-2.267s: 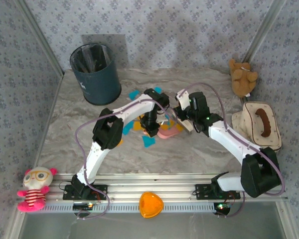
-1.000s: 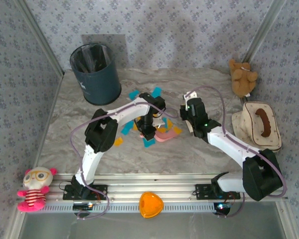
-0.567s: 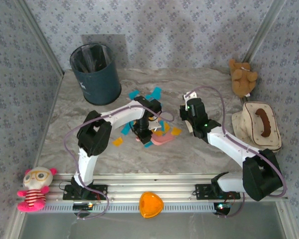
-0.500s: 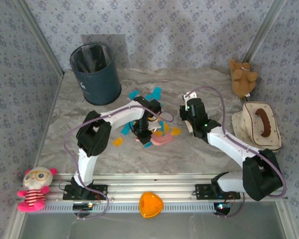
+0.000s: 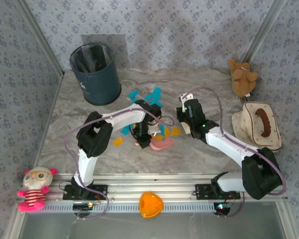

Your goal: Sweep away the paper scraps from the table

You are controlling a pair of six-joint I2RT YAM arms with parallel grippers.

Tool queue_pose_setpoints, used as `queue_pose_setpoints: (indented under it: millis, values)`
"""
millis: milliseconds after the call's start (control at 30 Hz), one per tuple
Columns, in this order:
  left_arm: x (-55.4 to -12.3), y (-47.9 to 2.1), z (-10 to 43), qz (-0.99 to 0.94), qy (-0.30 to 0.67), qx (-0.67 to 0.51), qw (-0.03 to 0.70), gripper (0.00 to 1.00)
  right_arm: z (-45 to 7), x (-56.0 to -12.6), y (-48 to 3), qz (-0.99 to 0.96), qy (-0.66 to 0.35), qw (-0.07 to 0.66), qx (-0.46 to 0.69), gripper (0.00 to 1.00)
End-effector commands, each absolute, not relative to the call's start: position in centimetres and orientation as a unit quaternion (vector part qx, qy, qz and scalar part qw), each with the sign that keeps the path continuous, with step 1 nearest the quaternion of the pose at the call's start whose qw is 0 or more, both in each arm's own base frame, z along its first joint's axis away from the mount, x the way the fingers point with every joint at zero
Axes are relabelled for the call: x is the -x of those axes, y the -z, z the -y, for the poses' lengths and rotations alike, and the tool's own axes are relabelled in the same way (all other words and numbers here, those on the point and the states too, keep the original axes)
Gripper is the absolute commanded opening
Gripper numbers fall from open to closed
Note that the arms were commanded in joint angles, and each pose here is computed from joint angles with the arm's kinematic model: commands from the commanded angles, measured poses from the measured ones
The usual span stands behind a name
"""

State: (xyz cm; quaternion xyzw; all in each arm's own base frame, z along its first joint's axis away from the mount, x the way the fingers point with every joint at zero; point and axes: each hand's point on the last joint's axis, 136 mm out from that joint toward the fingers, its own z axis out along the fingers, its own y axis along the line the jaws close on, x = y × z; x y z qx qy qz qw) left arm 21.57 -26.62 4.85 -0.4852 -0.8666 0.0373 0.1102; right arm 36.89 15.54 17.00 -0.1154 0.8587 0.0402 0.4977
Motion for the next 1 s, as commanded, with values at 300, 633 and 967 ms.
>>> queue_pose_setpoints:
  millis: [300,633,967]
  values:
    - [-23.0,-4.2,27.4,0.869,-0.019,0.484,0.106,0.00,-18.3,-35.4,-15.2,-0.874,-0.110,0.458,0.122,0.00]
    - [-23.7,-4.0,28.1,0.869,-0.021,0.484,0.102,0.00,-20.5,-34.4,-16.4,-0.862,-0.166,0.455,0.149,0.00]
    - [-24.6,-4.0,28.7,0.875,-0.028,0.474,0.088,0.00,-21.8,-33.3,-18.1,-0.848,-0.206,0.454,0.178,0.00]
